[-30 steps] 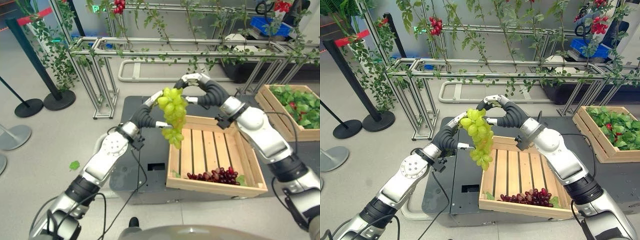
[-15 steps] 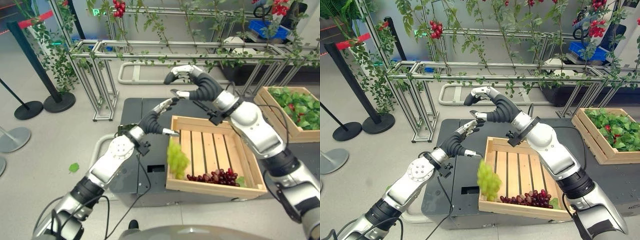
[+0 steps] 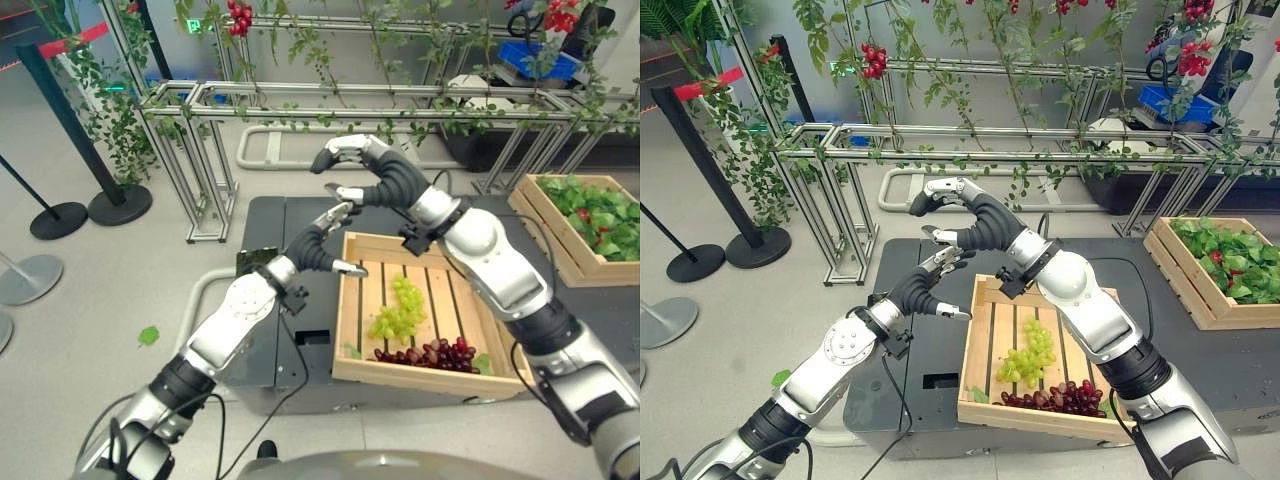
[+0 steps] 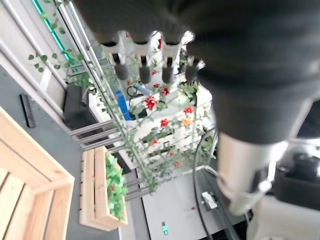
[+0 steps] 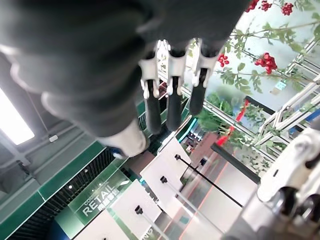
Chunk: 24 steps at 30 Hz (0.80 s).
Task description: Pick up the fruits from the basket on one side to the basket on the other side
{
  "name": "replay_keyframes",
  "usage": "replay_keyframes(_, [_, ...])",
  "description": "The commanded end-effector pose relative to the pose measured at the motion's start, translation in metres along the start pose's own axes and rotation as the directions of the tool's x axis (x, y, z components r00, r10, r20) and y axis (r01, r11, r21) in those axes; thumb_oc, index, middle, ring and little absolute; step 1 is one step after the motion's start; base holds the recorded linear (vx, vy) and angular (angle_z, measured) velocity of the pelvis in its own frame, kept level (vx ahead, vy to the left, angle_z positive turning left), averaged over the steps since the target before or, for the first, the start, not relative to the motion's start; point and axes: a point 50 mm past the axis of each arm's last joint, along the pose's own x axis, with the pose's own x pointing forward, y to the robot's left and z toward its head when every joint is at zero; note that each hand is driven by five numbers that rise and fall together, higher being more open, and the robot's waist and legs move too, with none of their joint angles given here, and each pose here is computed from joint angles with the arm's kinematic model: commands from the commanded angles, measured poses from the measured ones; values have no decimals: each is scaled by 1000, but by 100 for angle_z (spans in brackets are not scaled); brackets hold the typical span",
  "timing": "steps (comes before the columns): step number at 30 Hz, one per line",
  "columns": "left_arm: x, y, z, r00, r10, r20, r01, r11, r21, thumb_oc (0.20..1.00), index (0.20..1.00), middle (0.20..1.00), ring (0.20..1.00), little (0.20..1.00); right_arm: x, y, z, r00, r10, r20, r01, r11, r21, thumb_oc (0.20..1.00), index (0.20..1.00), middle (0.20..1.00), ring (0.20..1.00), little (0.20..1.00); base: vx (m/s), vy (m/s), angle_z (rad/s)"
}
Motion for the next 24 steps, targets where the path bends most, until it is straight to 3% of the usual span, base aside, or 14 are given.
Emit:
replay_keyframes(1, [10, 14, 9, 998, 26, 55, -26, 1000, 9, 1000, 1000, 1000, 1000, 1000, 14, -12, 38, 982, -8, 186, 19, 998, -59, 200, 200, 200, 200, 200, 0, 0, 0])
replay_keyframes(2, [8, 15, 8, 998, 31, 50, -32, 999, 14, 1000, 1000, 1000, 1000, 1000, 13, -14, 37, 984, -8, 178, 21, 997, -68, 200, 200, 200, 200, 200, 0, 0, 0])
replay_keyframes(3, [7, 16, 8, 998, 36, 46, -37, 999, 22, 1000, 1000, 1000, 1000, 1000, 11, -16, 34, 987, -10, 162, 23, 997, -78, 322, 322, 322, 322, 322, 0, 0, 0])
replay_keyframes(4, [7, 16, 8, 998, 36, 46, -37, 999, 22, 1000, 1000, 1000, 1000, 1000, 11, -16, 34, 987, -10, 162, 23, 997, -78, 322, 322, 322, 322, 322, 0, 0, 0])
replay_keyframes(5, [0, 21, 5, 998, 53, 32, -54, 998, 39, 1000, 1000, 1000, 1000, 1000, 4, -24, 26, 994, -26, 107, 38, 993, -112, 1000, 1000, 1000, 1000, 1000, 0, 0, 0])
replay_keyframes(10, [-21, 31, -4, 994, 108, -10, -107, 993, 43, 1000, 1000, 1000, 1000, 1000, -14, -50, 14, 997, -71, -23, 60, 950, -307, 1000, 1000, 1000, 1000, 1000, 0, 0, 0])
replay_keyframes(12, [-41, 38, -10, 988, 146, -44, -144, 989, 38, 1000, 1000, 1000, 1000, 1000, -30, -75, 9, 986, -108, -126, 22, 837, -547, 1000, 1000, 1000, 1000, 1000, -31, 3, 2])
replay_keyframes(13, [-41, 38, -9, 988, 147, -44, -145, 989, 37, 1000, 1000, 1000, 1000, 1000, -29, -75, 9, 986, -107, -126, 21, 836, -548, 1000, 1000, 1000, 1000, 1000, -49, -3, 7])
replay_keyframes(15, [-56, 44, -11, 984, 162, -70, -158, 986, 55, 1000, 1000, 1000, 1000, 1000, -40, -93, 8, 966, -109, -234, -105, 663, -741, 1000, 1000, 1000, 1000, 1000, -89, -7, 12])
replay_keyframes(17, [-61, 46, -12, 983, 168, -77, -163, 984, 65, 1000, 1000, 1000, 1000, 1000, -44, -99, 4, 956, -119, -269, -142, 616, -775, 1000, 1000, 1000, 1000, 1000, -115, -11, 16])
replay_keyframes(18, [-65, 52, -8, 980, 184, -75, -175, 978, 111, 1000, 1000, 1000, 1000, 1000, -46, -106, 5, 935, -95, -341, -258, 478, -840, 1000, 1000, 1000, 1000, 1000, -177, -19, 13])
replay_keyframes(21, [-71, 63, -4, 971, 232, -62, -221, 964, 144, 1000, 1000, 1000, 1000, 1000, -54, -114, -1, 891, -86, -445, -387, 367, -846, 1000, 1000, 1000, 1000, 1000, -188, -17, 15])
replay_keyframes(23, [-71, 66, -3, 967, 250, -50, -240, 960, 145, 1000, 1000, 1000, 1000, 1000, -53, -116, 1, 887, -87, -453, -401, 341, -850, 1000, 1000, 1000, 1000, 1000, -134, 1, 13])
replay_keyframes(24, [-71, 72, 4, 961, 275, -22, -269, 950, 162, 1000, 1000, 1000, 1000, 1000, -58, -117, -6, 842, -68, -535, -505, 246, -827, 1000, 1000, 1000, 1000, 1000, -173, -2, 14])
